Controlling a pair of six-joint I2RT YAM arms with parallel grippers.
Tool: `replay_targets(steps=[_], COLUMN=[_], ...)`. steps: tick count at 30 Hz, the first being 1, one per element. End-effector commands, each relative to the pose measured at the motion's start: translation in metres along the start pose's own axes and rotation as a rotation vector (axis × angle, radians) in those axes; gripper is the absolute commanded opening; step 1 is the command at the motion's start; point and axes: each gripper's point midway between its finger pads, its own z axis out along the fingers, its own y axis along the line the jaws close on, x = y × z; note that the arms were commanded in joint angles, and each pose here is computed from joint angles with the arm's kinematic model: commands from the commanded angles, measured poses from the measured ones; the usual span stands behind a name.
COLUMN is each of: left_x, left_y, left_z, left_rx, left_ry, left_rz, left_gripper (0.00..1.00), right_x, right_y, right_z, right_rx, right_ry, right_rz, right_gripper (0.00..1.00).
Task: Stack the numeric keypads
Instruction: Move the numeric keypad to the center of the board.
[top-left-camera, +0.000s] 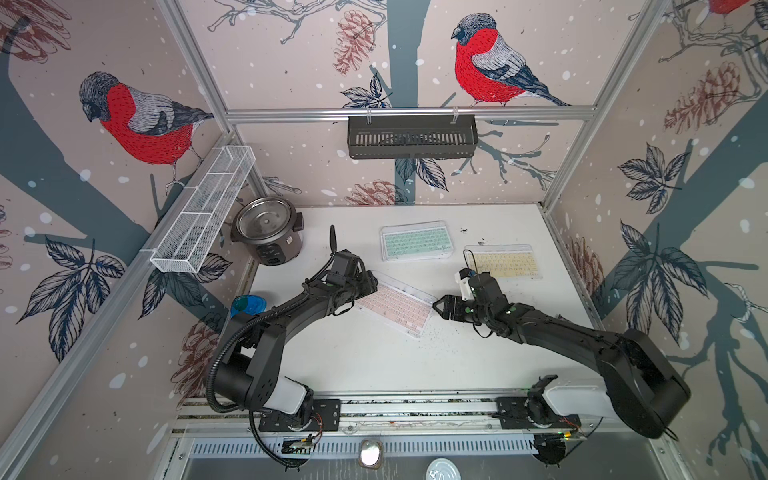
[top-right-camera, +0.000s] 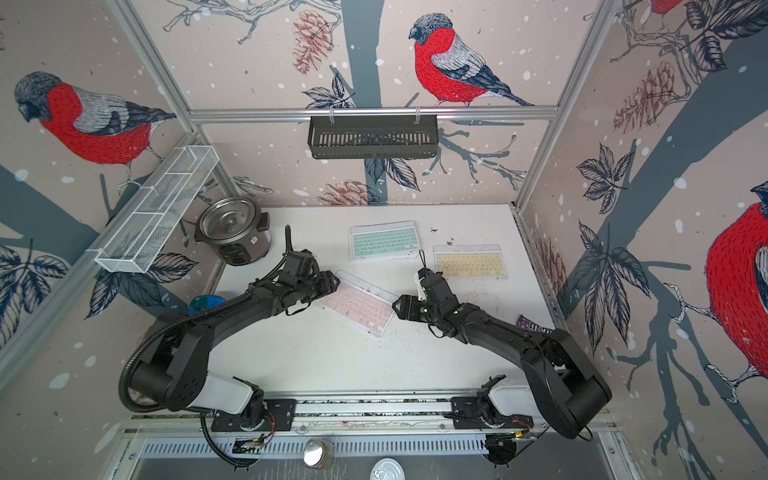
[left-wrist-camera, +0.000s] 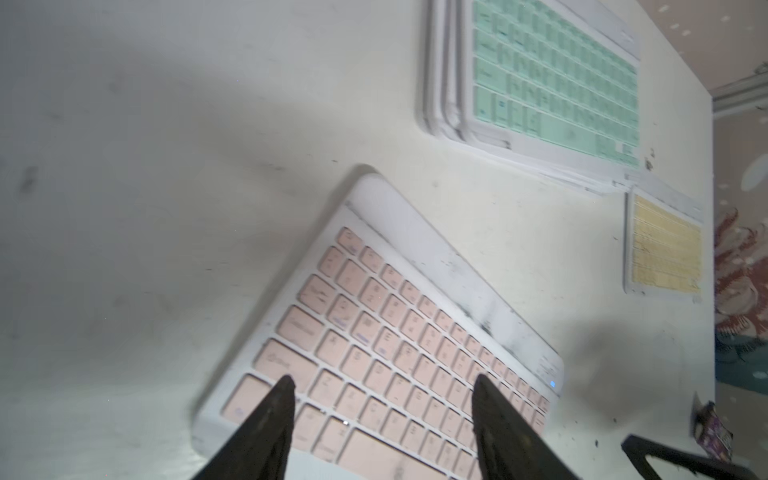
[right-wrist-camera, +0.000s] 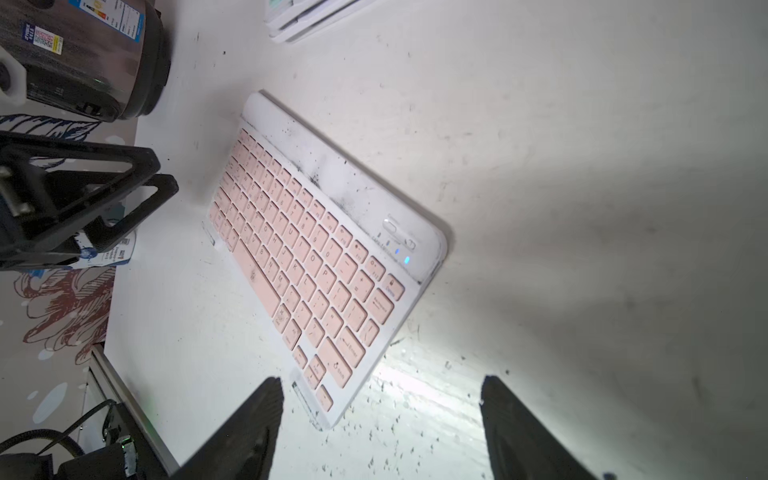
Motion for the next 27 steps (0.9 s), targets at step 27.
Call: replay_targets(steps=[27], left_x=[0.076], left_y=[0.019], left_z=[0.002], left_rx=[-0.023], left_ry=[0.135], left_rz=[0.053], left_gripper=[0.66], right_x=[-0.008], right_y=[-0.006], right_z=[0.025], right_rx=[-0.079], right_ry=[-0.001], right_rz=[0.122], right_gripper=[0.79])
